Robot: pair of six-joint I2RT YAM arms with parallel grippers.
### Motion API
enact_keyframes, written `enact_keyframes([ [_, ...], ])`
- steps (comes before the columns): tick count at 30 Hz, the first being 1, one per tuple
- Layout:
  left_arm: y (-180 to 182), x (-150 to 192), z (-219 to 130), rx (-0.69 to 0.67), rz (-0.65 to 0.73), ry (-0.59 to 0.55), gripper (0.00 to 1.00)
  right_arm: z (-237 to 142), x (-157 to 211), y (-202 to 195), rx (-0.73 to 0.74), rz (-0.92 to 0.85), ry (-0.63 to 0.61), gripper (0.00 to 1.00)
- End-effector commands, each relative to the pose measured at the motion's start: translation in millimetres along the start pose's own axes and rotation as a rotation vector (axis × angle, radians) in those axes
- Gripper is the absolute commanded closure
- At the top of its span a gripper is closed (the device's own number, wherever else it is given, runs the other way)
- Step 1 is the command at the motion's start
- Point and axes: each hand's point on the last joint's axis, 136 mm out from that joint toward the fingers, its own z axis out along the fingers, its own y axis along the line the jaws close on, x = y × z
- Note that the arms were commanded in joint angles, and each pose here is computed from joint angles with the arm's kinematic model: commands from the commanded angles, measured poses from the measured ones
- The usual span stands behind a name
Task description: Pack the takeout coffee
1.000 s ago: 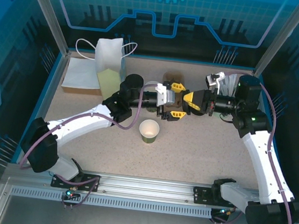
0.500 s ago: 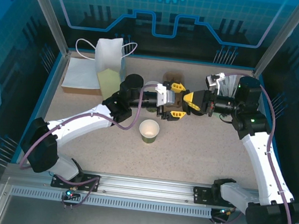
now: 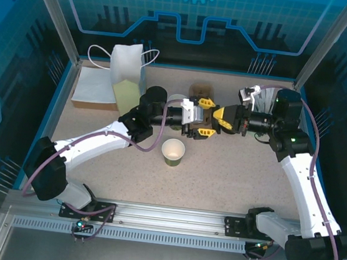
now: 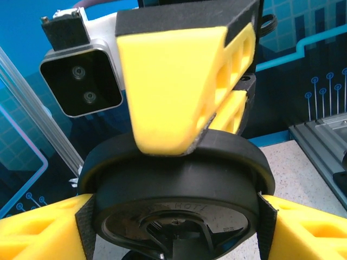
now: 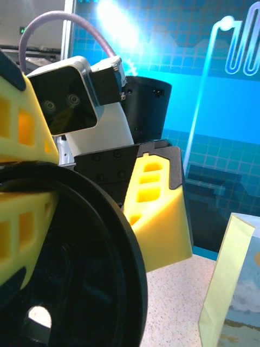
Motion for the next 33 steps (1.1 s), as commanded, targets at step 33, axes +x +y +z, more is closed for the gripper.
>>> enact_keyframes([
  [33, -15, 26, -4, 0.014, 0.07, 0.211, 0.3, 23, 25, -62, 0.582, -0.205, 0.115, 0.63],
])
